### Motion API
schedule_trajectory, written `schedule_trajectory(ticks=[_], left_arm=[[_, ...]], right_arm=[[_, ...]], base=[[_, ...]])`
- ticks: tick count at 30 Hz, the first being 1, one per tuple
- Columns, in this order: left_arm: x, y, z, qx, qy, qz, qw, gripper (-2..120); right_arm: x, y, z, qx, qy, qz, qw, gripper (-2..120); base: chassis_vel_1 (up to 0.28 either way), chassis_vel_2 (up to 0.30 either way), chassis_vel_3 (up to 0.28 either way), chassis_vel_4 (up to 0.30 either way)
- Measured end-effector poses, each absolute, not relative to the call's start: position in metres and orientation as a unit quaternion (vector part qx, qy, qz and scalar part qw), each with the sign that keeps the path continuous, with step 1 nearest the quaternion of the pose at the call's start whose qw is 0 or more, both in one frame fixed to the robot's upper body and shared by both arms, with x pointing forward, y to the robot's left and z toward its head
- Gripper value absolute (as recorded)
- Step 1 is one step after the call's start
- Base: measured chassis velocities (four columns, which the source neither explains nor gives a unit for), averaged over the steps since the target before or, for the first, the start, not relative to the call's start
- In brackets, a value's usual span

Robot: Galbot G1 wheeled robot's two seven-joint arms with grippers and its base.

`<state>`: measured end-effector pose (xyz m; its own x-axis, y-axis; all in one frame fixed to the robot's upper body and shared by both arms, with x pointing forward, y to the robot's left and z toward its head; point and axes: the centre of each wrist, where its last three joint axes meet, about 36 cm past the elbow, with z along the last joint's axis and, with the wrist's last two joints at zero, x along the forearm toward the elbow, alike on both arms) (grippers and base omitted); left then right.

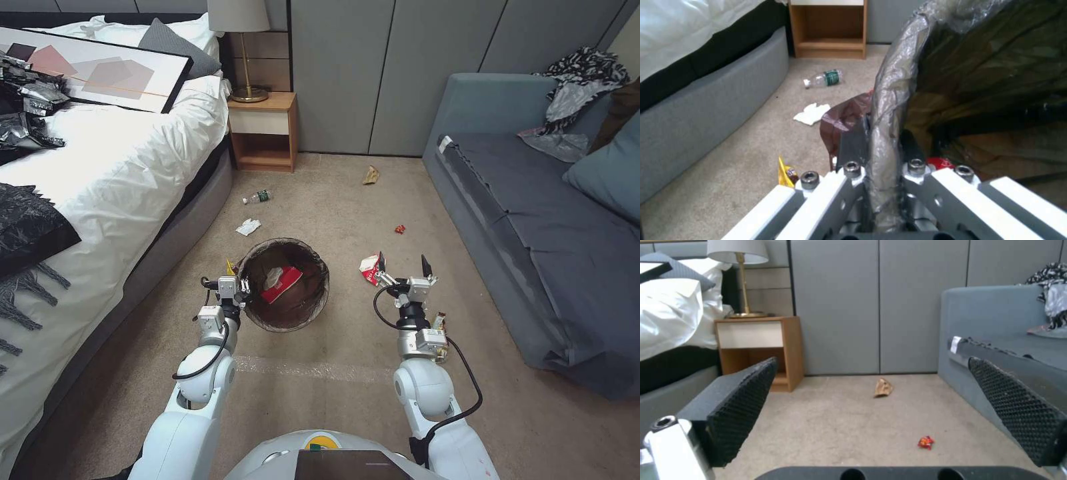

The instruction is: Pick up the trash bin, then pick up the garbage from the floor and place it into the trash bin.

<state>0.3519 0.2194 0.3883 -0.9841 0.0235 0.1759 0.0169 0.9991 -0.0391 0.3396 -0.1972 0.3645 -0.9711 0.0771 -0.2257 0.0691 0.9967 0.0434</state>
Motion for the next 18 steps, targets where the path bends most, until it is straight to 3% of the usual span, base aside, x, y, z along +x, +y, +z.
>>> schedule_trajectory(ticks=[18], left_arm=[[0.352, 0.22, 0.389, -0.01, -0.996, 0.023, 0.088, 2]], right_arm=[[0.344, -0.208, 0.369, 0.046, 0.992, -0.01, 0.116, 100]], base=[[0.0, 0.0, 0.0, 0.0]])
